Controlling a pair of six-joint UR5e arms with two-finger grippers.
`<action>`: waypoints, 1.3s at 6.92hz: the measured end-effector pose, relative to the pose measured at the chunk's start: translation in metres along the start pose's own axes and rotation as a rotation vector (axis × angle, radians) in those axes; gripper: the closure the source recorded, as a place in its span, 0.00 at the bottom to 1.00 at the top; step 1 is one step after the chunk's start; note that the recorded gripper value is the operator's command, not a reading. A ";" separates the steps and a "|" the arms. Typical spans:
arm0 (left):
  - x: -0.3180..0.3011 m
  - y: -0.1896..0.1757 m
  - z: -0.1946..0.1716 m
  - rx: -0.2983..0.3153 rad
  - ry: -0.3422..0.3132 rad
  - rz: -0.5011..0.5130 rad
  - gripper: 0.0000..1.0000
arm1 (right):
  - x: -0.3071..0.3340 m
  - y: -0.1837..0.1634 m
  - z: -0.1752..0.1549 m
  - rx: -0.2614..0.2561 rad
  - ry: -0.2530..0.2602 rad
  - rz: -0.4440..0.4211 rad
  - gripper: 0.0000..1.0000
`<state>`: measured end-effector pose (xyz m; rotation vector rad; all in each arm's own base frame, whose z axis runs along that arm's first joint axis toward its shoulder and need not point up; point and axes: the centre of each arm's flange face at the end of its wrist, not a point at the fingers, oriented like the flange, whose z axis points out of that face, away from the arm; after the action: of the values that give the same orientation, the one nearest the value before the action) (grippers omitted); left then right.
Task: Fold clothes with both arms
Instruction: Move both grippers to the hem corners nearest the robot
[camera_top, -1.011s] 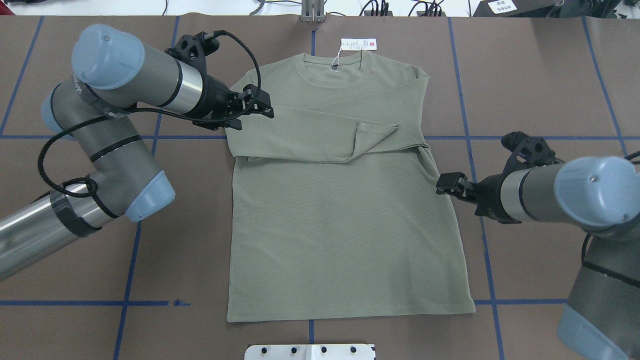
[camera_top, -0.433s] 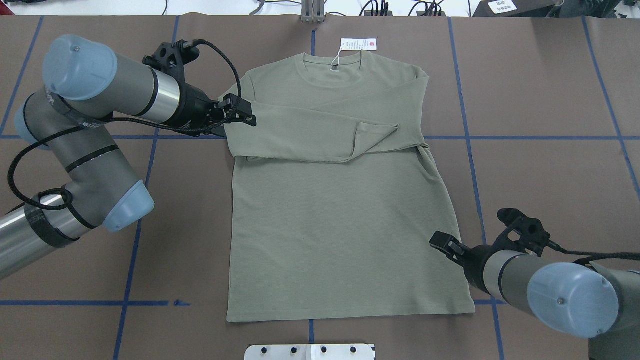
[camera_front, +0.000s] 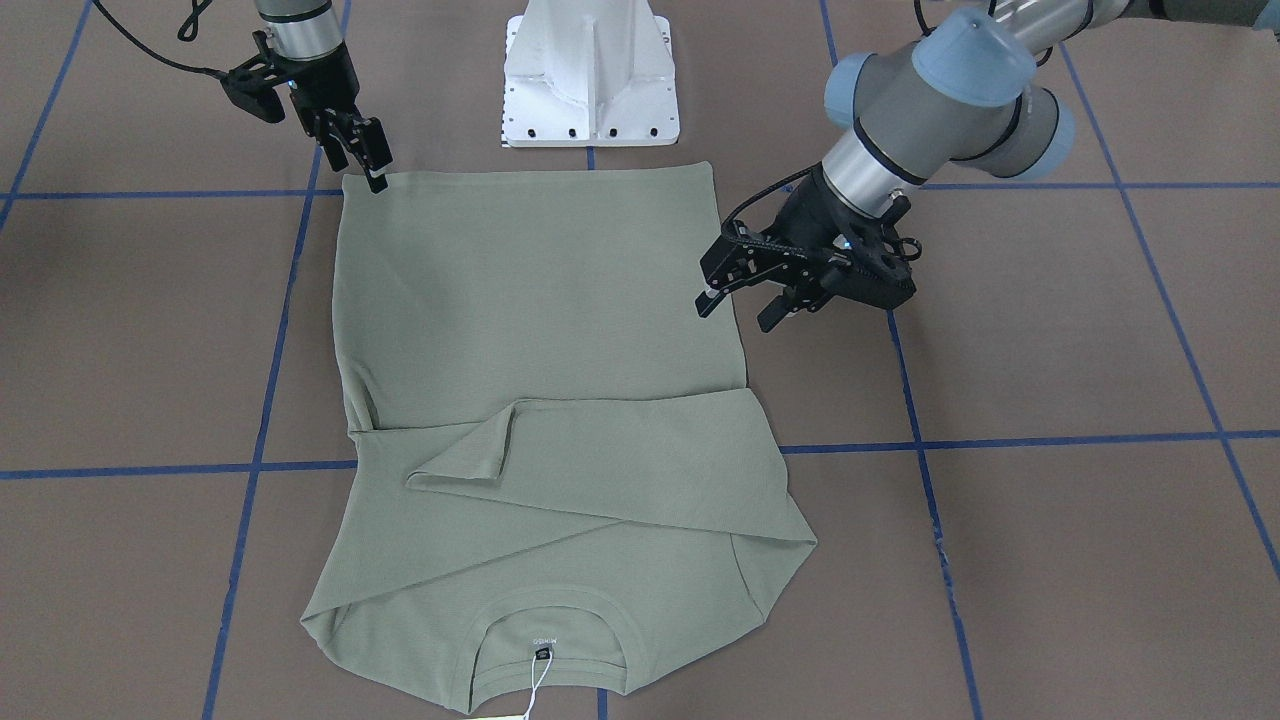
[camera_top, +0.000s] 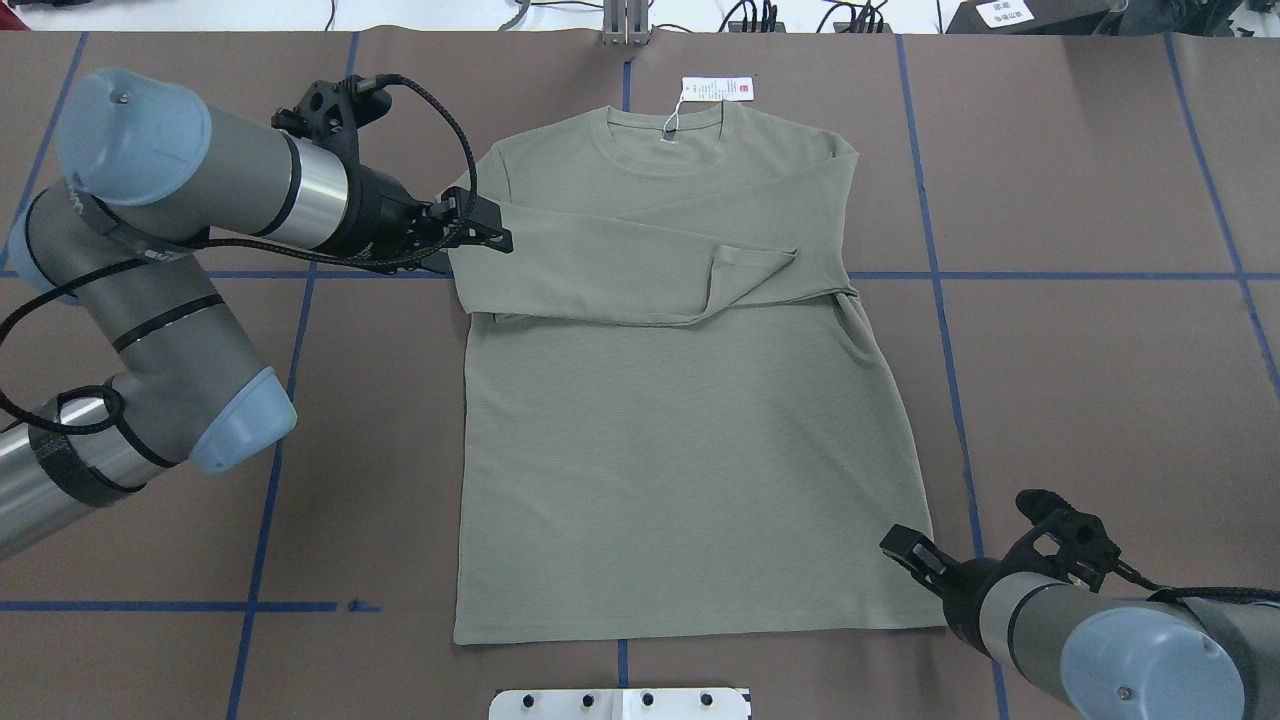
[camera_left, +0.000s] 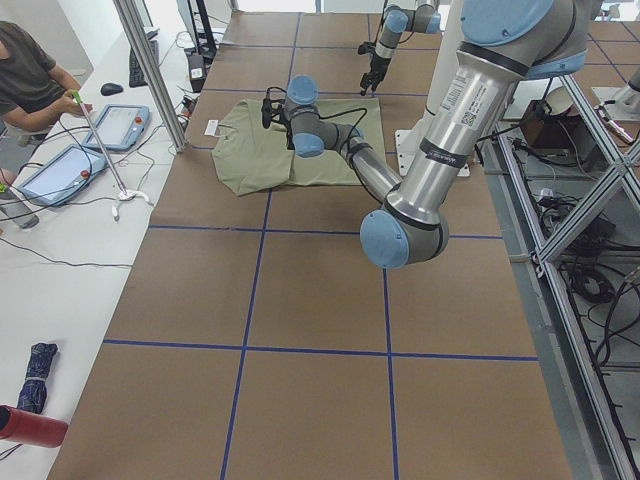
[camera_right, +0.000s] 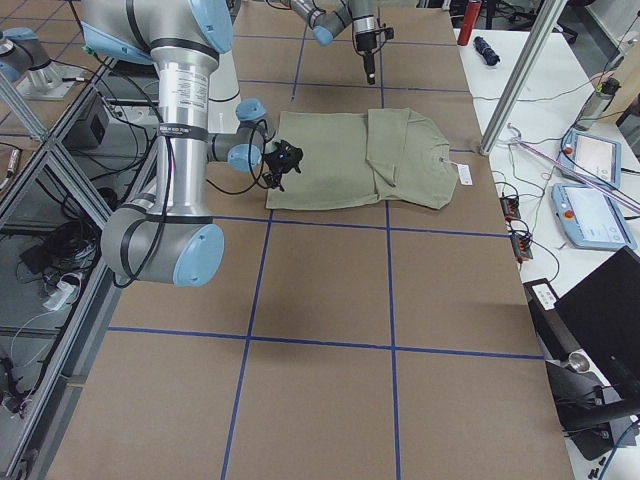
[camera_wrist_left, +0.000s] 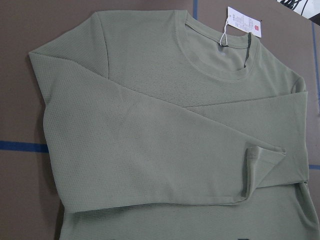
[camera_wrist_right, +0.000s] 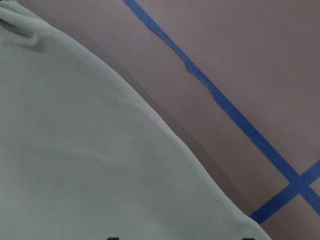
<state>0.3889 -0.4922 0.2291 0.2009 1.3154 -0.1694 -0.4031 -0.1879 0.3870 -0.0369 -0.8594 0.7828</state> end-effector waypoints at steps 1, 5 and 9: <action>-0.001 0.002 -0.003 0.001 0.003 0.002 0.15 | 0.005 0.002 0.004 0.002 0.013 0.004 0.17; -0.009 0.004 -0.004 0.000 -0.005 -0.001 0.15 | 0.019 0.004 0.024 0.007 0.062 -0.003 0.23; -0.009 0.006 -0.009 0.002 -0.001 0.001 0.15 | 0.027 0.006 0.030 -0.021 0.101 -0.002 0.40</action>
<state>0.3799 -0.4846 0.2358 0.2031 1.3138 -0.1707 -0.4168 -0.1749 0.4228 -0.0937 -0.7720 0.7632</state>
